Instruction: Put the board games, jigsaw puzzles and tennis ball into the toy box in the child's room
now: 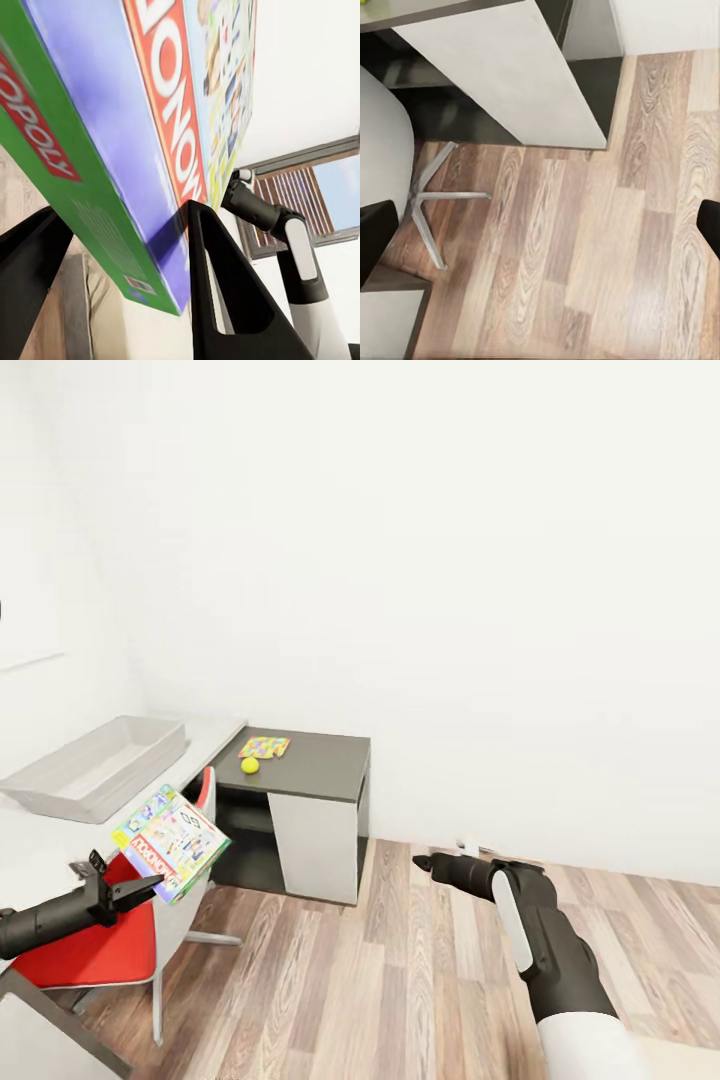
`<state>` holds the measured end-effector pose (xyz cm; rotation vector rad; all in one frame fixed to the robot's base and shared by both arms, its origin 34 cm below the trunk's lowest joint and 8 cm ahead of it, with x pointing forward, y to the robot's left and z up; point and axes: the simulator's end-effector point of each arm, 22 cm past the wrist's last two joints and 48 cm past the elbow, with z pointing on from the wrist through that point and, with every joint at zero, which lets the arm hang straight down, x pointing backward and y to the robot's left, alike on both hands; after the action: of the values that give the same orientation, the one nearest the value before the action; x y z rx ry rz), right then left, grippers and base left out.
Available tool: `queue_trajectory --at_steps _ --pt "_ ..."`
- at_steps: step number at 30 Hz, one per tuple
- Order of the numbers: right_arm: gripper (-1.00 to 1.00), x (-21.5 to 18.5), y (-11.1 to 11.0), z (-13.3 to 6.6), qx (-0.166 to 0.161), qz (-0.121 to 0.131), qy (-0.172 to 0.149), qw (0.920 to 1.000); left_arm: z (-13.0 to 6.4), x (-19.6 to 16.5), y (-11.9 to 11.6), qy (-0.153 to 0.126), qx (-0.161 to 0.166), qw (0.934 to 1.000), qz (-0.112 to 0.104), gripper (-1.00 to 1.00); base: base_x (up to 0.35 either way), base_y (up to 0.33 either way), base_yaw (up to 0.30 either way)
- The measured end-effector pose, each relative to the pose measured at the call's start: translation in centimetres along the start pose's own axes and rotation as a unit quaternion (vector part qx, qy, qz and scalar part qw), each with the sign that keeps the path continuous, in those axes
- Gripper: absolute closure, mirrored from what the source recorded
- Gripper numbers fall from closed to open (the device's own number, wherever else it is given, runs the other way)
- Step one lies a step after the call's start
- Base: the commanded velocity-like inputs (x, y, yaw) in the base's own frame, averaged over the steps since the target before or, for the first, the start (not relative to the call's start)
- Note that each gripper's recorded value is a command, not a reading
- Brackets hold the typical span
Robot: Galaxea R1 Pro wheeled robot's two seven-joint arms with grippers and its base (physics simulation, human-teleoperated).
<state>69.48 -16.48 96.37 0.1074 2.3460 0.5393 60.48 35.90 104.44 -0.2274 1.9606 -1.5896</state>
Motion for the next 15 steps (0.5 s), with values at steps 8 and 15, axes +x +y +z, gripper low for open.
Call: queue_trajectory --at_steps 8,15 --pt "-1.0 -0.15 0.03 -0.64 0.0 0.001 -0.001 1.0 -0.19 0.13 -0.54 0.001 0.0 1.0 0.0 1.0 0.0 0.0 0.293" --pt "-1.0 -0.17 0.02 -0.77 0.001 0.002 -0.001 1.0 -0.33 0.14 -0.64 0.001 -0.002 1.0 0.0 1.0 0.0 0.0 0.293"
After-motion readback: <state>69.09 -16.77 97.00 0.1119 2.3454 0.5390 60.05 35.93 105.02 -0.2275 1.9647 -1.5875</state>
